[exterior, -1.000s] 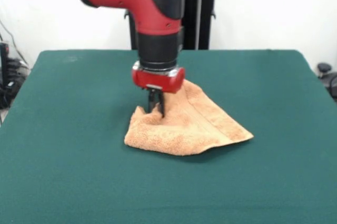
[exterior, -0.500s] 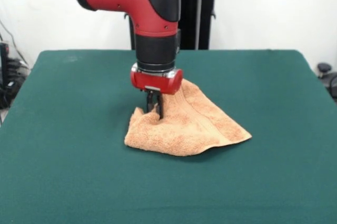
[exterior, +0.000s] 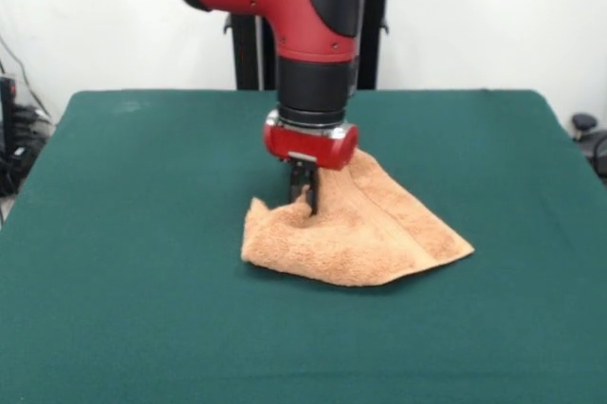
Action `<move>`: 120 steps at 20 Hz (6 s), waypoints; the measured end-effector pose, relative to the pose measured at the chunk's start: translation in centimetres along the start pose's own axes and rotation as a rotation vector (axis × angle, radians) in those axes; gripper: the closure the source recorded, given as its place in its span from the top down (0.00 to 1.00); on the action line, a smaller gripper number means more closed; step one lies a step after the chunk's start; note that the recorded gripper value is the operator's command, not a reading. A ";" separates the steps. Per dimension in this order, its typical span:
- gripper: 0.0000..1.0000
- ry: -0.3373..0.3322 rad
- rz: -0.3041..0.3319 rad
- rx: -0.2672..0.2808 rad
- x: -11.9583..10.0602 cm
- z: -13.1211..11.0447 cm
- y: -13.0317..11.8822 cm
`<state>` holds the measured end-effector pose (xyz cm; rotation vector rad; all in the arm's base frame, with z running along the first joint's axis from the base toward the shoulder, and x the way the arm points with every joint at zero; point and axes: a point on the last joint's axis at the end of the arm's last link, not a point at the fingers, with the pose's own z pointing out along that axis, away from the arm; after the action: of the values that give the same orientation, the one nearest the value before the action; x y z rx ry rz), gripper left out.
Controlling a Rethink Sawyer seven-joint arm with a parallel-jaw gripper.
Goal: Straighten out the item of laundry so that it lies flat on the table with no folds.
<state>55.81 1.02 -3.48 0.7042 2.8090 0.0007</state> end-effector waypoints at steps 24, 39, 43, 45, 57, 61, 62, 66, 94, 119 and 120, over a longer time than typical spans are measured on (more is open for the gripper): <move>0.00 0.170 0.225 0.086 13.2 -5.9 6.2; 0.00 0.304 0.260 0.126 15.7 -13.4 5.5; 0.00 0.318 0.268 0.130 14.4 -14.9 5.0; 0.00 0.317 0.269 0.132 13.8 -15.1 4.8; 0.00 0.262 0.179 0.143 7.7 -9.4 1.5; 0.00 0.252 0.148 0.160 5.6 -6.8 -2.1; 0.00 0.251 0.140 0.162 5.4 -6.5 -2.5; 0.00 0.242 0.101 0.170 5.1 -5.5 -3.1; 0.00 0.219 0.063 0.165 -7.7 -3.7 1.9; 0.00 0.213 0.093 0.135 -7.7 -8.5 4.3; 0.00 0.214 0.095 0.135 -7.6 -9.1 4.3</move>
<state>62.14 1.82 7.44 0.9185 2.9970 -0.1029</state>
